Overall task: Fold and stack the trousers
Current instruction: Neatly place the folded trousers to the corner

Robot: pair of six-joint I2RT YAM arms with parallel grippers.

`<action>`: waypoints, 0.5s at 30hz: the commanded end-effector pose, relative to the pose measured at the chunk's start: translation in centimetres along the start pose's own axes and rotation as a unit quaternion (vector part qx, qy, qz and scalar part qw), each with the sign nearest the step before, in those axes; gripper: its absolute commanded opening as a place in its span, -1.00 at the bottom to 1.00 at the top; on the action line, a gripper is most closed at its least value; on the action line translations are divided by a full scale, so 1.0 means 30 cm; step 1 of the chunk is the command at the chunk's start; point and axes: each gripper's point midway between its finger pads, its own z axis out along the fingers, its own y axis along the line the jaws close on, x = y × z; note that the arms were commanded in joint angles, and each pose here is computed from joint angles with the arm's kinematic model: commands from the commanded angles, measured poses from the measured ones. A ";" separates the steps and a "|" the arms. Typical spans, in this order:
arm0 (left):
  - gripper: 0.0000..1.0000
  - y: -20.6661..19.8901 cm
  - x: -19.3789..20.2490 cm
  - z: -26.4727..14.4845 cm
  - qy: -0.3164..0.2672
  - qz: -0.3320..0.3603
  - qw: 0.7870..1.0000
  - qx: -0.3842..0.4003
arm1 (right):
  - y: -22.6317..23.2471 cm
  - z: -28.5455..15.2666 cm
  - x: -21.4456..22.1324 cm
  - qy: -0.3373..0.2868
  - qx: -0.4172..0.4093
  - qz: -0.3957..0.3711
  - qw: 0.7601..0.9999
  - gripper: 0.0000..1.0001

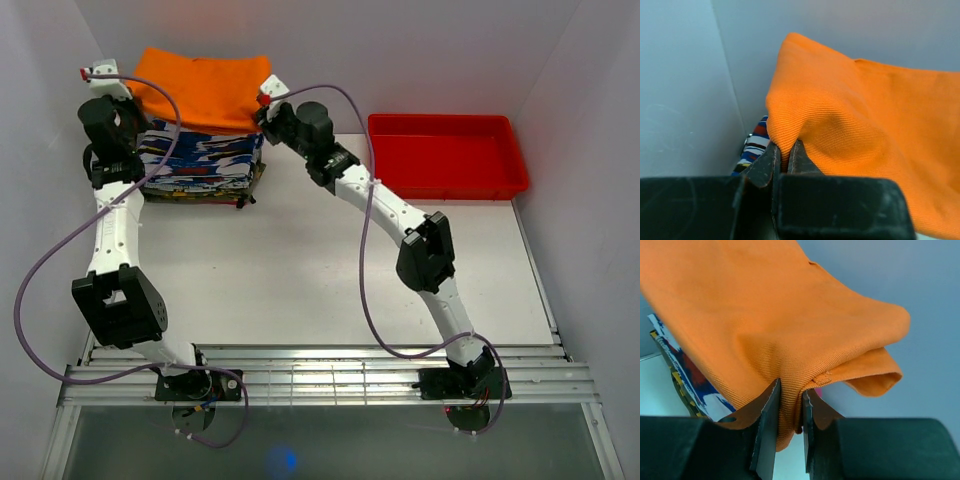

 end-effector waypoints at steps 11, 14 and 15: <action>-1.00 0.487 0.314 0.063 -0.037 -0.023 0.996 -0.083 | 0.218 0.195 0.244 -0.089 0.041 -0.085 0.992 -0.85; -1.00 0.489 0.535 0.111 0.018 -0.021 0.998 -0.060 | 0.270 0.208 0.377 -0.067 0.032 -0.100 0.992 -0.85; -1.00 0.491 0.588 0.122 0.035 -0.024 0.998 -0.054 | 0.273 0.208 0.404 -0.060 0.032 -0.104 0.992 -0.85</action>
